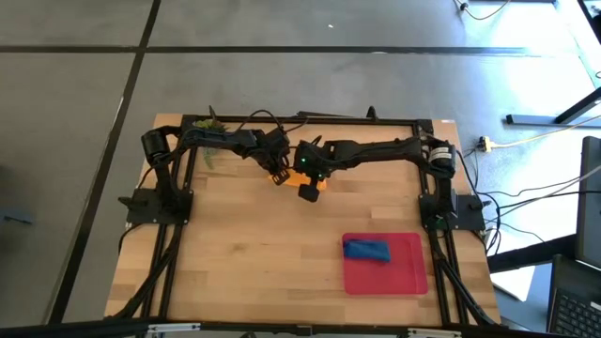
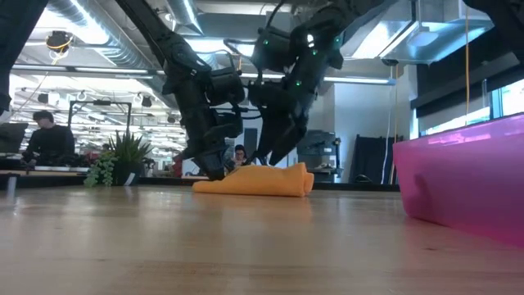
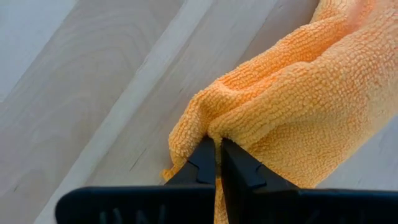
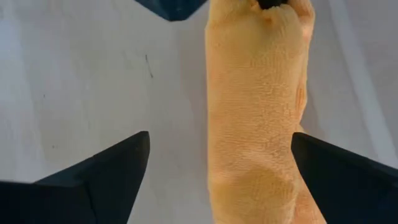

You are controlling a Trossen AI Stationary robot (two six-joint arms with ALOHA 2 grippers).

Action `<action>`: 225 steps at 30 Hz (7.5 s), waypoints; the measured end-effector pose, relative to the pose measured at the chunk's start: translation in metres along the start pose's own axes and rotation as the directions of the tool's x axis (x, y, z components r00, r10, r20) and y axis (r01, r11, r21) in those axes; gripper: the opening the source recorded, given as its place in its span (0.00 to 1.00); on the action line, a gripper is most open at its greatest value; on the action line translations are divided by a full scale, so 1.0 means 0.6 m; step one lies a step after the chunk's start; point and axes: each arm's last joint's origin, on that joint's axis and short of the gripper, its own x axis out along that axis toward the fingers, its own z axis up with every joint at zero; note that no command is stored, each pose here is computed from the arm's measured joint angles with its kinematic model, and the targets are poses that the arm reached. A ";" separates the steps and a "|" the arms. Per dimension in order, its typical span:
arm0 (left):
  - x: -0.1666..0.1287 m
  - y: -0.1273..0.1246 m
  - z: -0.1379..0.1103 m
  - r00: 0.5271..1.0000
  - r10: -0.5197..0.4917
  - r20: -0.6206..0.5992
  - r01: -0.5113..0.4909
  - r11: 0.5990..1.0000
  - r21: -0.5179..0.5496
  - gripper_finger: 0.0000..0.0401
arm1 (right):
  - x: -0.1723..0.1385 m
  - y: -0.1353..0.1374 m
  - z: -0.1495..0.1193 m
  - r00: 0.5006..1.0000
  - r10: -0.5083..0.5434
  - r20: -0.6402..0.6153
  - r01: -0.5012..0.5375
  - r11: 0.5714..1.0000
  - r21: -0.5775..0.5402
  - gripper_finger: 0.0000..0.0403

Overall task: Roll microfiber towels into tight, uniform cylinder then place into a basket
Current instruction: Put the orange microfiber towel into the red bin

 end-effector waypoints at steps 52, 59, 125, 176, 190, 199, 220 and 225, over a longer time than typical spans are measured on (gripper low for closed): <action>-0.001 -0.001 0.001 1.000 -0.002 0.005 0.002 1.000 0.001 0.00 | 0.102 -0.031 -0.017 0.993 -0.109 -0.047 0.106 0.992 -0.072 0.53; -0.001 -0.001 0.001 1.000 -0.002 0.005 0.002 1.000 0.001 0.00 | 0.102 -0.033 -0.017 0.992 -0.114 -0.047 0.110 0.991 -0.073 0.18; -0.361 -0.015 -0.085 0.926 0.010 0.376 -0.028 0.999 0.042 0.26 | -0.087 0.010 -0.005 0.998 -0.055 0.008 0.056 0.994 -0.092 0.05; -0.417 -0.032 -0.107 0.833 -0.296 0.467 0.145 0.932 0.332 0.26 | -0.198 0.411 -0.299 0.890 -0.103 -0.445 0.117 0.993 0.004 0.05; -0.416 -0.032 -0.107 0.834 -0.296 0.466 0.144 0.932 0.333 0.26 | -0.166 0.431 -0.315 0.828 -0.045 -0.559 -0.033 0.991 -0.129 0.05; -0.416 -0.031 -0.107 0.834 -0.295 0.466 0.144 0.932 0.333 0.26 | -0.211 0.402 -0.301 0.873 -0.119 -0.474 0.046 0.986 -0.162 0.05; -0.425 -0.034 -0.095 0.782 -0.313 0.539 0.134 0.929 0.345 0.26 | -0.253 0.338 -0.283 0.846 -0.440 -0.303 0.396 0.897 -0.196 0.05; -0.425 -0.035 -0.094 0.779 -0.313 0.543 0.133 0.929 0.345 0.26 | -0.232 0.350 -0.290 0.883 -0.361 -0.299 0.326 0.932 -0.161 0.05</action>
